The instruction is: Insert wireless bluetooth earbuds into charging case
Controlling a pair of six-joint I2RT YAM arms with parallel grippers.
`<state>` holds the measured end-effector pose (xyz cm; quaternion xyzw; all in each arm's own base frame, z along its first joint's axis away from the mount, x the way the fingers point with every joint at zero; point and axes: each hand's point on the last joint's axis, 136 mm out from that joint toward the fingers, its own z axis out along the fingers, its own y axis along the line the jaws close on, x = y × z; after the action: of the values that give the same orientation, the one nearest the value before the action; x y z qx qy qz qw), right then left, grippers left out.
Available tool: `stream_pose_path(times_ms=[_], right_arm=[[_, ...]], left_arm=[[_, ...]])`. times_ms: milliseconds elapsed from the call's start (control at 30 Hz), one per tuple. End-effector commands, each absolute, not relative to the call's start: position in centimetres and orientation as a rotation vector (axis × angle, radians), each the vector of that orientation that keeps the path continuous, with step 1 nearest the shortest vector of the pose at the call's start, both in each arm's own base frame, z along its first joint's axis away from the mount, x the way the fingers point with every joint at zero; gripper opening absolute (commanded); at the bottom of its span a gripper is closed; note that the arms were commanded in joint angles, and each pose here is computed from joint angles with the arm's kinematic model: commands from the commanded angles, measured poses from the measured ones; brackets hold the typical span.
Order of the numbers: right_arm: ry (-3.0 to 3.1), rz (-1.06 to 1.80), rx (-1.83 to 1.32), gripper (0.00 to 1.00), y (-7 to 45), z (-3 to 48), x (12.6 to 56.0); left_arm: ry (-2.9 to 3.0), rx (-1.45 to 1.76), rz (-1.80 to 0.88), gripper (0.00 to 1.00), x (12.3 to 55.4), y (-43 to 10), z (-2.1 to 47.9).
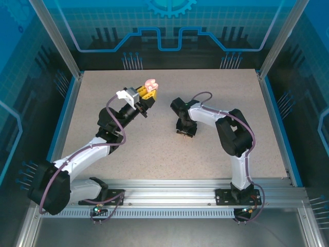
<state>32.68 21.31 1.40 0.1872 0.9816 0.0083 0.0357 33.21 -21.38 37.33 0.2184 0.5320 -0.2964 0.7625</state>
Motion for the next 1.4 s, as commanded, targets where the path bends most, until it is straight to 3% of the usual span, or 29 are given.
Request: stream_pose_path(times_ms=[0, 500, 833, 1133, 1367], right_arm=[[3.069, -0.038, 0.560, 0.36, 20.3, -0.3, 31.3], [3.059, -0.009, 0.540, 0.24, 20.5, 0.2, 31.5], [2.952, 0.087, 0.466, 0.22, 21.0, 3.2, 32.9], [2.783, 0.204, 0.361, 0.22, 21.0, 8.6, 34.0], [2.582, 0.349, 0.218, 0.21, 21.8, 16.9, 35.4]], left_arm=[[1.121, 0.458, -0.646, 0.00, 32.8, -21.2, 38.0], [1.123, 0.461, -0.648, 0.00, 32.7, -21.3, 38.1], [1.115, 0.460, -0.651, 0.00, 32.8, -21.3, 38.6], [1.105, 0.461, -0.655, 0.00, 32.8, -21.4, 39.2], [1.075, 0.480, -0.655, 0.00, 32.5, -21.6, 40.2]])
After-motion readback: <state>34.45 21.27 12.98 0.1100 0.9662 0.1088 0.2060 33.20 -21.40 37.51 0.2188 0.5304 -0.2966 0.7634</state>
